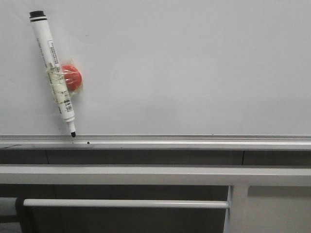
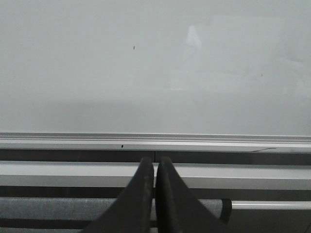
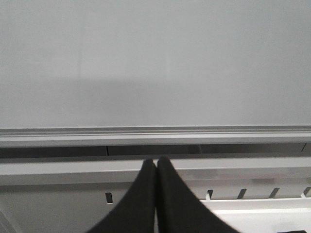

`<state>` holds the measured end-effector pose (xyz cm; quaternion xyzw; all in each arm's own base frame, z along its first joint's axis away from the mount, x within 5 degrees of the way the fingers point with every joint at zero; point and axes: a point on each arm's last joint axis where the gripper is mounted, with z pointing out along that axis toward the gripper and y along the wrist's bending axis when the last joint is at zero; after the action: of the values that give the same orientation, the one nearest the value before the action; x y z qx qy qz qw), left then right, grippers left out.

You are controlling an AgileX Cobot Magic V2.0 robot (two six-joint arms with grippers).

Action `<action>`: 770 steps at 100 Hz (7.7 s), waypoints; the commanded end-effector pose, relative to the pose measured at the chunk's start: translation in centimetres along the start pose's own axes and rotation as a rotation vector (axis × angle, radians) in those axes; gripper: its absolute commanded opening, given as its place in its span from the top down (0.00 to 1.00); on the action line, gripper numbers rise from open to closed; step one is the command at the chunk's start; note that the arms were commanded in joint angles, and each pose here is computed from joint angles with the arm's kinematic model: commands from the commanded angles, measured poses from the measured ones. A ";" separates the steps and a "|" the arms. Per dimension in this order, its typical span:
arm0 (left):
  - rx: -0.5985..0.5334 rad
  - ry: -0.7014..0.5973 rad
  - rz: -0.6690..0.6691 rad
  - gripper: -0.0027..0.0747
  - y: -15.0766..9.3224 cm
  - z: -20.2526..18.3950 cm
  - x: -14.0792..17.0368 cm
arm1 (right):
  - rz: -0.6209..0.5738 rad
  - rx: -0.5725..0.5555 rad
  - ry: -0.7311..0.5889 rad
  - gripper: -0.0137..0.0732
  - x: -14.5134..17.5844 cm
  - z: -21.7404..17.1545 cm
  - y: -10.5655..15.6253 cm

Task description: Write number 1 on whiteboard

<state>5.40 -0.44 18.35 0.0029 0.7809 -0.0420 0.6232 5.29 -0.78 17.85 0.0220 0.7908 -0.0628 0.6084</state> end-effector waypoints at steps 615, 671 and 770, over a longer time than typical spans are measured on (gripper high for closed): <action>0.563 -0.252 -0.328 0.37 -13.6 10.3 -2.8 | 0.294 -0.182 -0.066 0.92 -9.2 -5.6 0.8; 0.647 -0.241 -0.297 0.99 -14.1 9.9 -2.7 | 0.271 -0.183 -0.068 0.92 -9.2 -5.6 0.8; 0.952 0.092 0.141 0.99 -16.4 8.0 1.3 | -0.008 -0.784 0.256 0.92 -12.7 -3.7 5.3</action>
<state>11.70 -16.80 15.18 0.3350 0.7172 -0.3468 0.5032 4.89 5.23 29.06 -0.2012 0.8345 0.2234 0.4617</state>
